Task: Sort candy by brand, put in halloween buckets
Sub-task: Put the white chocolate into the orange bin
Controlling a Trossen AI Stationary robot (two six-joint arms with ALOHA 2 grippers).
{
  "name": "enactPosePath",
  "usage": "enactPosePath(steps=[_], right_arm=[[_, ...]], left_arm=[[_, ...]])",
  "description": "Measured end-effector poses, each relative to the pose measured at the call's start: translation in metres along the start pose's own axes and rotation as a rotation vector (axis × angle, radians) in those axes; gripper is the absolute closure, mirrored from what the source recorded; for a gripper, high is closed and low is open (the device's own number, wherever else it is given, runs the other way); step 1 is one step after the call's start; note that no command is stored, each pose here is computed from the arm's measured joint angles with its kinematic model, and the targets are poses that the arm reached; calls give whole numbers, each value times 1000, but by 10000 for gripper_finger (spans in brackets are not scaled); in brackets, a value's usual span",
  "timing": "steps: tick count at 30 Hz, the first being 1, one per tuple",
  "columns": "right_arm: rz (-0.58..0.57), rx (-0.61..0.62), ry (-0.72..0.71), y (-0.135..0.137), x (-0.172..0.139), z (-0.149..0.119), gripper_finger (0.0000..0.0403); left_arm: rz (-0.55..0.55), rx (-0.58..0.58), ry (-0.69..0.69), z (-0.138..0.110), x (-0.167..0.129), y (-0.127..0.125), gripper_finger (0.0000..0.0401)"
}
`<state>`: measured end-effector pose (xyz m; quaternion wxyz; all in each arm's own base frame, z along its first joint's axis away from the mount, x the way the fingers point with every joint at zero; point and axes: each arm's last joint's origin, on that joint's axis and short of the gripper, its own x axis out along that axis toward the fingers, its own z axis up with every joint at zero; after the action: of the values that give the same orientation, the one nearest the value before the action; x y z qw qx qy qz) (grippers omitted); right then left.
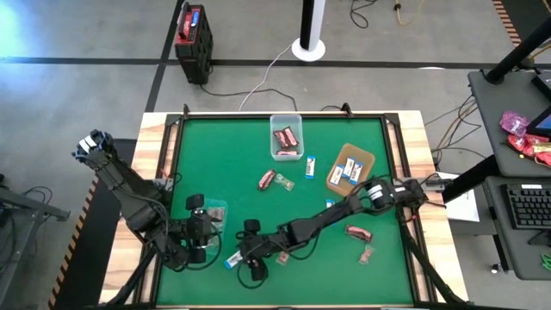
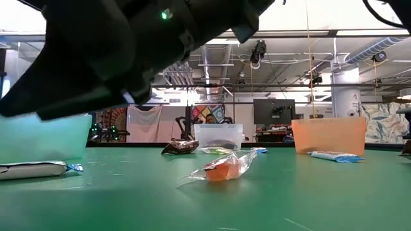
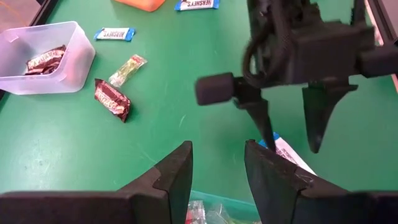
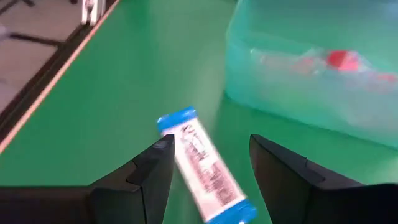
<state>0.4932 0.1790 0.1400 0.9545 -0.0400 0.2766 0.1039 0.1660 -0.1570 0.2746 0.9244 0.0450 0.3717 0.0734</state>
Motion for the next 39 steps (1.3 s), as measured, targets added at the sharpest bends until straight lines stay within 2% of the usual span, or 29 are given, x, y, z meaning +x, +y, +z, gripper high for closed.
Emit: enactPosePath(steps=[5, 10, 14, 19, 24, 29, 35, 39], right_arm=[[0, -6, 18, 0, 10, -8, 196], [-16, -11, 48, -1, 12, -14, 166], [-12, -62, 62, -1, 14, -17, 145], [-3, -58, 82, -6, 18, -24, 145], [36, -15, 110, -15, 26, -34, 173], [90, 10, 129, -26, 27, -36, 221], [121, -19, 136, -33, 27, -37, 289], [118, -27, 144, -35, 26, -36, 309]], left_arm=[[0, -2, 0, 0, 0, 0, 272], [1, -9, 1, 0, 0, 0, 272], [1, -9, 0, 0, 0, 0, 272], [1, -9, 1, -1, 0, 0, 272], [0, -10, -1, 0, 0, 0, 272], [0, -10, -1, -1, 1, 0, 272], [1, -9, 0, -1, 1, 0, 272], [1, -8, 0, -1, 1, 0, 272]])
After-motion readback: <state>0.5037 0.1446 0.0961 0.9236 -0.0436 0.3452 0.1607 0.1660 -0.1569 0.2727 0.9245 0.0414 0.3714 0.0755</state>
